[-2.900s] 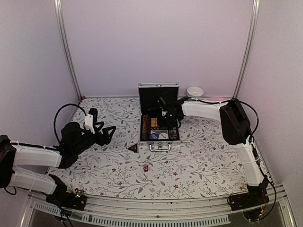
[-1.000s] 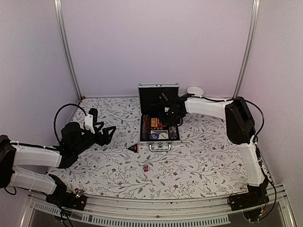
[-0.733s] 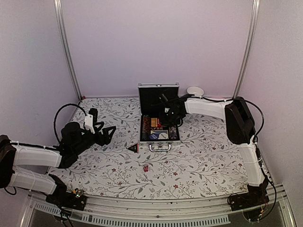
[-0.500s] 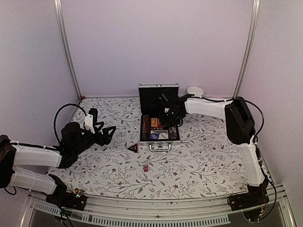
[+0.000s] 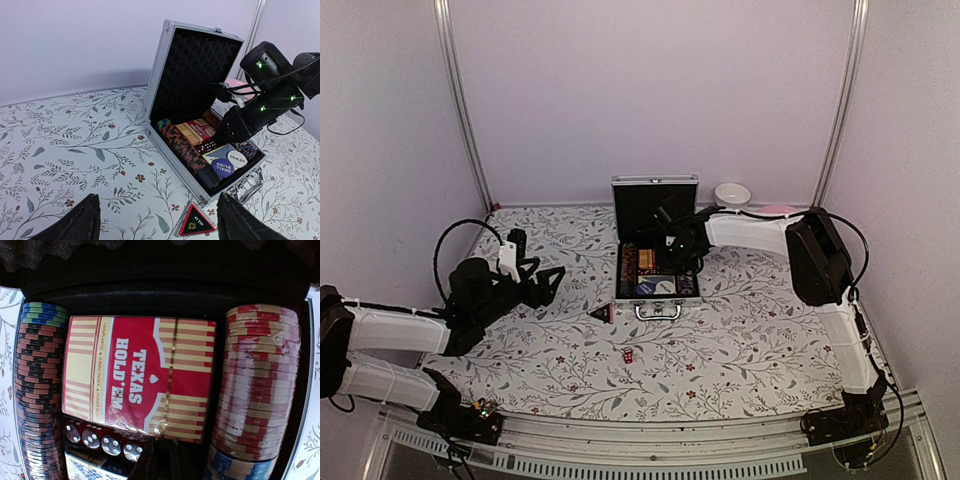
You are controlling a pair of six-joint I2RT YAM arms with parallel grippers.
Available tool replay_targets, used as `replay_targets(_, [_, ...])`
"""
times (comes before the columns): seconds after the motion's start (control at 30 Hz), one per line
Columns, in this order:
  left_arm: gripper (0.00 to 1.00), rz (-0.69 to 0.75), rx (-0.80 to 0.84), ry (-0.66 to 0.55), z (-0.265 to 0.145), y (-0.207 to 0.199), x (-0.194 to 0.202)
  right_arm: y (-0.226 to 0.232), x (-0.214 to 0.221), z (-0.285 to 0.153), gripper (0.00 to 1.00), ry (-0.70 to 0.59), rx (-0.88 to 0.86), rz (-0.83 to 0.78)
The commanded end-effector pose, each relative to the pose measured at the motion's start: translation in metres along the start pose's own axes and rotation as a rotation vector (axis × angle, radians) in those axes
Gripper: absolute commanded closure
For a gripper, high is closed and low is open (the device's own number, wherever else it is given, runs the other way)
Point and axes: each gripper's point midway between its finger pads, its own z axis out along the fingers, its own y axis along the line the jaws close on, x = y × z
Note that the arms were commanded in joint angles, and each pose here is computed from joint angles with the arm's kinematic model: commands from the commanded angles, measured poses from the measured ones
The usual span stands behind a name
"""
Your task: Pack up texas hold em set
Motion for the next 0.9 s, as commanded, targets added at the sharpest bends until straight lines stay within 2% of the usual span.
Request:
replay_targets(0.0, [0.20, 0.000, -0.004, -0.008, 0.000, 0.003, -0.003, -0.006, 0.010, 0.016, 0.89, 0.029, 0.010, -0.001])
replay_targets(0.2, [0.20, 0.000, -0.005, -0.009, 0.000, 0.003, -0.004, 0.003, 0.006, 0.018, 0.89, 0.021, -0.035, -0.009])
replay_targets(0.43, [0.20, 0.002, -0.007, -0.008, 0.000, 0.003, -0.003, -0.008, -0.003, 0.004, 0.87, -0.028, 0.023, 0.014])
replay_targets(0.63, [0.20, 0.000, -0.006, -0.009, 0.000, 0.003, -0.003, -0.004, -0.037, -0.046, 0.77, -0.139, 0.023, 0.009])
replay_targets(0.87, [0.20, 0.003, -0.008, -0.013, -0.001, 0.003, -0.005, 0.011, -0.047, -0.078, 0.76, -0.169, -0.041, -0.011])
